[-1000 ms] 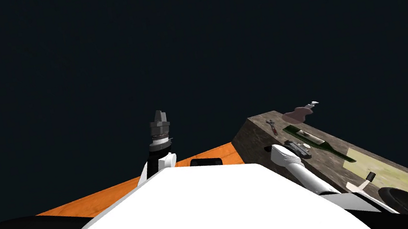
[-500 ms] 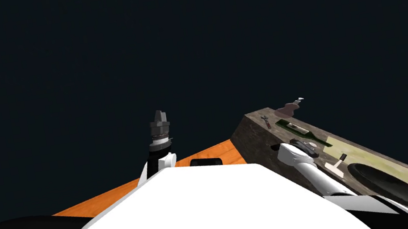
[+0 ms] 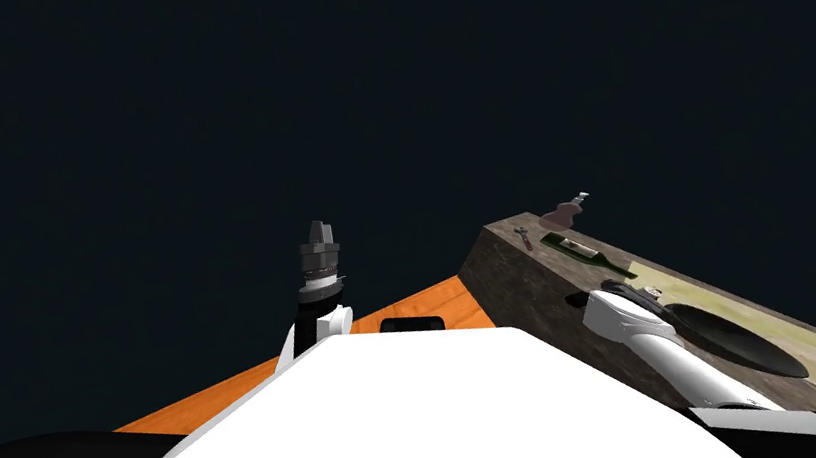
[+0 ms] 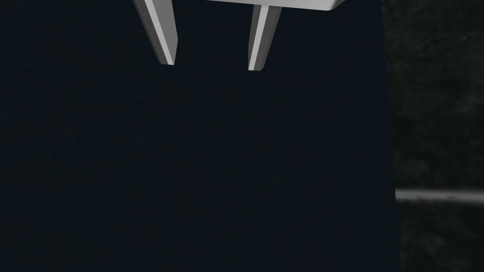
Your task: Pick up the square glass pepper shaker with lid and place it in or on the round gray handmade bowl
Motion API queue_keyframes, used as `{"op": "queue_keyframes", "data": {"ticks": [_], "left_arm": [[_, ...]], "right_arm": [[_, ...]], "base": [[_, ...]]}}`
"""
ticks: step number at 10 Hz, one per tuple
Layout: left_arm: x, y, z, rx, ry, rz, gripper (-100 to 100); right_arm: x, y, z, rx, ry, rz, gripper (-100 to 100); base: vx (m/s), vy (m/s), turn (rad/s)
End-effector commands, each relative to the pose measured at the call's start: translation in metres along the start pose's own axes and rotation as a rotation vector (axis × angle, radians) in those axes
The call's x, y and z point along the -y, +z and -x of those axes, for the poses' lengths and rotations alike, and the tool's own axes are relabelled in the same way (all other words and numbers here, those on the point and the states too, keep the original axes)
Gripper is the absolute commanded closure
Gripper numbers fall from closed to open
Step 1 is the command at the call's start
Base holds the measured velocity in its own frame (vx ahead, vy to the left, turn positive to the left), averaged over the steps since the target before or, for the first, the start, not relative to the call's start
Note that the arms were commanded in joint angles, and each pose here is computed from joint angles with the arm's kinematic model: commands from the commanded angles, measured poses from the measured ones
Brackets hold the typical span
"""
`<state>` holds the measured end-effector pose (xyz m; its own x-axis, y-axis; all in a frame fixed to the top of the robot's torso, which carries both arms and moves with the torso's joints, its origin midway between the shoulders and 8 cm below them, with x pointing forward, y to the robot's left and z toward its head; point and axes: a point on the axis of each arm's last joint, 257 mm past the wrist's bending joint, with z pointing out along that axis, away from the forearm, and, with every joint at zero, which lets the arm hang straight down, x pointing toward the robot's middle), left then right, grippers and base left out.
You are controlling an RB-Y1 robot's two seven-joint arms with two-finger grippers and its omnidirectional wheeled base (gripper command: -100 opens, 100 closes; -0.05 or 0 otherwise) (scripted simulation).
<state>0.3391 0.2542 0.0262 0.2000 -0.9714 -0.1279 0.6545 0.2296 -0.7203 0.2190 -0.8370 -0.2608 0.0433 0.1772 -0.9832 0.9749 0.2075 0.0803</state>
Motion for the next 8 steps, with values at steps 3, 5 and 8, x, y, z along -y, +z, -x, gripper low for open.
{"op": "queue_keyframes", "data": {"ticks": [3,5,8], "left_arm": [[0.000,0.000,0.000,0.000,0.000,0.000,0],[0.000,0.000,0.000,0.000,0.000,0.000,0],[0.000,0.000,0.000,0.000,0.000,0.000,0]], "right_arm": [[0.018,0.014,0.016,-0.010,-0.055,0.021,100],[0.034,0.025,0.030,-0.015,-0.104,0.033,100],[0.049,0.033,0.044,-0.020,-0.157,0.042,100]], "base": [[-0.058,-0.019,-0.012],[-0.036,-0.021,0.004],[-0.046,-0.048,0.010]]}}
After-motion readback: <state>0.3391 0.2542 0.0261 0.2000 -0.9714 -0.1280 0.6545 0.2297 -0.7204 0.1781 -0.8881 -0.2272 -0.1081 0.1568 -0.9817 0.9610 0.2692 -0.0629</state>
